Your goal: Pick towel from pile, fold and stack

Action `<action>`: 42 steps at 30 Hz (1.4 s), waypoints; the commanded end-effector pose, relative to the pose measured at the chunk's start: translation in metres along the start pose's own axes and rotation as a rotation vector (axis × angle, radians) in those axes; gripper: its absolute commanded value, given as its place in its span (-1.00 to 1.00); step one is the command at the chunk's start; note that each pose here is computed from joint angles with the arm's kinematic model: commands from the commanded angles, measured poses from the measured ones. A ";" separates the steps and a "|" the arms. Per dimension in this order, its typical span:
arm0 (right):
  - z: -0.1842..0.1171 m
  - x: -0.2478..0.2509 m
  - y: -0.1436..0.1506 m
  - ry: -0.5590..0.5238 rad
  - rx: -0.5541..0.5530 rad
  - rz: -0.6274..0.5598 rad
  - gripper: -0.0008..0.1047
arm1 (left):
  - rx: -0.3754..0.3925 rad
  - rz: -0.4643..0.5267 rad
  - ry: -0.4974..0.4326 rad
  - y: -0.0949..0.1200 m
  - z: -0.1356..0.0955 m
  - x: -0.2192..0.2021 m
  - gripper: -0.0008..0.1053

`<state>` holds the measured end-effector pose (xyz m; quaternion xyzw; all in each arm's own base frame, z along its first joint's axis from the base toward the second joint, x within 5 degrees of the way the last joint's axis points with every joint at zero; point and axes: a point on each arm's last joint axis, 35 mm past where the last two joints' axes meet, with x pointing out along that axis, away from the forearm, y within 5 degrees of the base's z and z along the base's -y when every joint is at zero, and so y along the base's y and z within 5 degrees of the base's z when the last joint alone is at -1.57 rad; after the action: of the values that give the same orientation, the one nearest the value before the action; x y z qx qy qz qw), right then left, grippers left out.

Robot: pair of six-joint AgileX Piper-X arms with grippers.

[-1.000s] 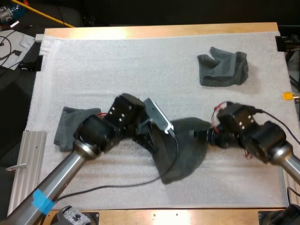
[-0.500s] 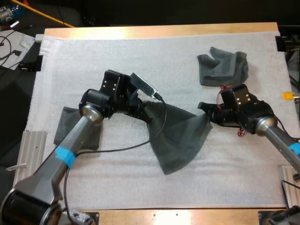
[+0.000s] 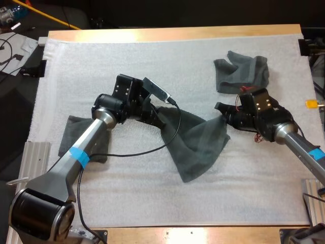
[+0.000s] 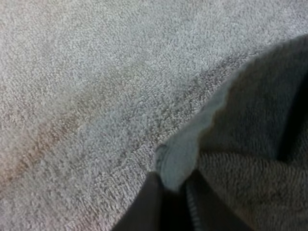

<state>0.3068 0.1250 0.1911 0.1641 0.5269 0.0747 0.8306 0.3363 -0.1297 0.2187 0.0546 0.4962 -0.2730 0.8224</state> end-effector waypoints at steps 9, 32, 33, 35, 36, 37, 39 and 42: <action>0.024 -0.004 0.010 -0.117 -0.005 0.244 0.18 | 0.000 0.070 -0.061 0.000 0.023 -0.016 0.27; -0.007 -0.102 0.005 -0.076 -0.379 0.104 0.15 | -0.031 0.060 -0.135 -0.036 0.003 -0.144 0.16; -0.009 -0.107 0.005 -0.075 -0.384 0.101 0.15 | -0.037 0.057 -0.137 -0.038 -0.001 -0.151 0.16; -0.014 -0.118 0.004 -0.073 -0.396 0.096 0.15 | -0.052 0.048 -0.146 -0.043 -0.008 -0.166 0.16; -0.016 -0.124 0.003 -0.072 -0.402 0.093 0.15 | -0.060 0.043 -0.150 -0.045 -0.011 -0.173 0.16; -0.018 -0.129 0.003 -0.072 -0.407 0.091 0.15 | -0.067 0.036 -0.154 -0.048 -0.015 -0.180 0.16; -0.019 -0.132 0.002 -0.083 -0.406 0.082 0.13 | -0.067 0.040 -0.160 -0.048 -0.017 -0.185 0.16; -0.021 -0.136 0.000 -0.084 -0.418 0.041 0.11 | -0.080 0.036 -0.167 -0.051 -0.023 -0.195 0.16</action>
<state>0.2304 0.0917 0.2978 0.0206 0.4591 0.2069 0.8637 0.2281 -0.0891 0.3773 0.0138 0.4349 -0.2447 0.8665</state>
